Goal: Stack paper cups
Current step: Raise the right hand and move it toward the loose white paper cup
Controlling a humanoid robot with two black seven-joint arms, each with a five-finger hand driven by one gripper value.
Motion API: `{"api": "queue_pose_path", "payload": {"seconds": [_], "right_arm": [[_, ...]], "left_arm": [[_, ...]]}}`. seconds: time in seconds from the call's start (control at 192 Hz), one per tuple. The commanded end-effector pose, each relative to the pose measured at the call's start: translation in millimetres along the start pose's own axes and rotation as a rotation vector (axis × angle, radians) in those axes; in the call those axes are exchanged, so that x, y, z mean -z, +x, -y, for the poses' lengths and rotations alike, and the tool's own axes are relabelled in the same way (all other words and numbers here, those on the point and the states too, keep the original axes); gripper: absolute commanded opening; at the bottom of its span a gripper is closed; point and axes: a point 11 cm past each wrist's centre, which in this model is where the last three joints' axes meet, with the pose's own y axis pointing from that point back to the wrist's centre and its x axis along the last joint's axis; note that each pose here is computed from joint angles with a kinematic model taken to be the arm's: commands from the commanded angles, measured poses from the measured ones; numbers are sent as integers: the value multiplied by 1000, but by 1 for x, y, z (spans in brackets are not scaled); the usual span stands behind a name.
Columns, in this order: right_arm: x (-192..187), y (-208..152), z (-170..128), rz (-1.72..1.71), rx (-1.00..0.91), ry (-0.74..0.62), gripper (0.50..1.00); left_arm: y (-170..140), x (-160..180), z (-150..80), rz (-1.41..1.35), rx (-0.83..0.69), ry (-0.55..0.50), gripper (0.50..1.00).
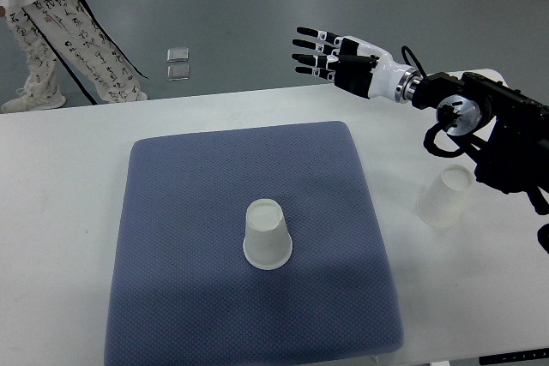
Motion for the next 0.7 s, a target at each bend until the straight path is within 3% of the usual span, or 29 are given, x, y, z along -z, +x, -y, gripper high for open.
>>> {"api": "queue_pose_path", "payload": {"seconds": [0.0, 0.692], "right_arm": [[0, 0, 0, 5, 0, 5, 921], [6, 8, -6, 19, -23, 31, 923]], "left_arm": [[0, 0, 0, 0, 0, -1, 1000], [-1, -2, 0, 1, 3, -4, 1000]]}}
